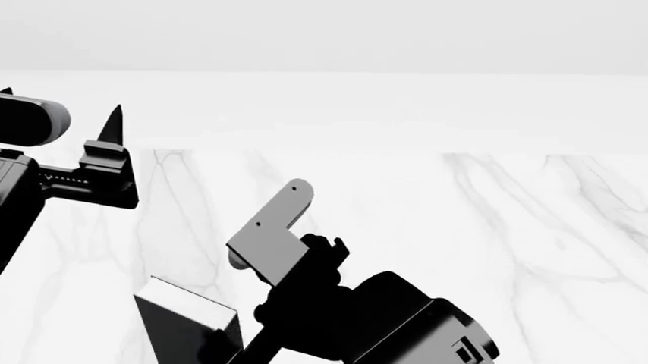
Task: Pick up the book on the left and place it on top of the shelf.
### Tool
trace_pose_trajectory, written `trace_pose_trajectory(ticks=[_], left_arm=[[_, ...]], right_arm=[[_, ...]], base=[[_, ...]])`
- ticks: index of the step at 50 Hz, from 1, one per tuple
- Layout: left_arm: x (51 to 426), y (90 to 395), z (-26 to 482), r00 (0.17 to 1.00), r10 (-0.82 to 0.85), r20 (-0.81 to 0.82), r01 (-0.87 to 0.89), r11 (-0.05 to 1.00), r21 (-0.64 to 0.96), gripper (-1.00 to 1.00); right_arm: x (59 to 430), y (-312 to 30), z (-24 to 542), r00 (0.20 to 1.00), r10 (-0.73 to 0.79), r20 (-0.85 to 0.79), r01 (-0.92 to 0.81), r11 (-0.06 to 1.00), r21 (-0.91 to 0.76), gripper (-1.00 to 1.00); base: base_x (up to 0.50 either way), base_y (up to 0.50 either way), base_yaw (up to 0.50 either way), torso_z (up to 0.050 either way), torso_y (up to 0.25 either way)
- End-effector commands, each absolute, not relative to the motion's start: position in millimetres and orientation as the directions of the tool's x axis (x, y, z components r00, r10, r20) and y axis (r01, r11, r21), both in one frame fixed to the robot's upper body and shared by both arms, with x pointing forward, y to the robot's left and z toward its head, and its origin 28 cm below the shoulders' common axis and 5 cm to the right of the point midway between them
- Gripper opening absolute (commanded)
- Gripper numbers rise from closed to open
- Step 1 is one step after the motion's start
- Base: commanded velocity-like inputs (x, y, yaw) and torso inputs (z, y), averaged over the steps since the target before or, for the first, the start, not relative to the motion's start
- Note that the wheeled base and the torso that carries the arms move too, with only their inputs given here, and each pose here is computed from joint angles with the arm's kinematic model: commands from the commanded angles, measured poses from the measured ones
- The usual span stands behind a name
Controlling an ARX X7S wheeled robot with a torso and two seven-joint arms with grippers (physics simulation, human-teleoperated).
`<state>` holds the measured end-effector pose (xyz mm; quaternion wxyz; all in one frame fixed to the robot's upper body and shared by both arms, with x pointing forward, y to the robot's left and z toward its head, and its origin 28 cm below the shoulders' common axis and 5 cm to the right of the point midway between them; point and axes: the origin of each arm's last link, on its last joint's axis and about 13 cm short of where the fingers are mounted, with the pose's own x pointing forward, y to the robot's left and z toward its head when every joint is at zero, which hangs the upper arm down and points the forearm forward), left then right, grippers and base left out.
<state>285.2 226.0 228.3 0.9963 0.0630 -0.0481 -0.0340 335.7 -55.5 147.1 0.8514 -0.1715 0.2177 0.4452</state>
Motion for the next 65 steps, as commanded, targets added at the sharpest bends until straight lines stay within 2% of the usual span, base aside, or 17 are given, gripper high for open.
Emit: trace_pose_trajectory(ticks=[1, 37, 65], left_arm=[[284.4, 226.2, 228.1, 0.993, -0.074, 0.091, 0.061, 0.989, 0.132, 1.00], [284.1, 226.9, 225.2, 0.994, -0.074, 0.084, 0.061, 0.988, 0.139, 1.00], [283.6, 227.4, 223.0, 0.994, -0.074, 0.079, 0.062, 0.988, 0.142, 1.00]], right_arm=[[337.3, -53.3, 137.5, 0.495, 0.683, -0.538, -0.838, 0.540, -0.086, 1.00], [360.8, -37.1, 119.0, 0.463, 0.690, -0.556, -0.849, 0.526, -0.055, 1.00], [363.9, -30.6, 95.8, 0.405, 0.678, -0.613, -0.870, 0.491, -0.031, 1.00]], base=[[0.00, 0.00, 0.00, 0.000, 0.000], [0.00, 0.00, 0.00, 0.000, 0.000], [0.00, 0.00, 0.00, 0.000, 0.000]])
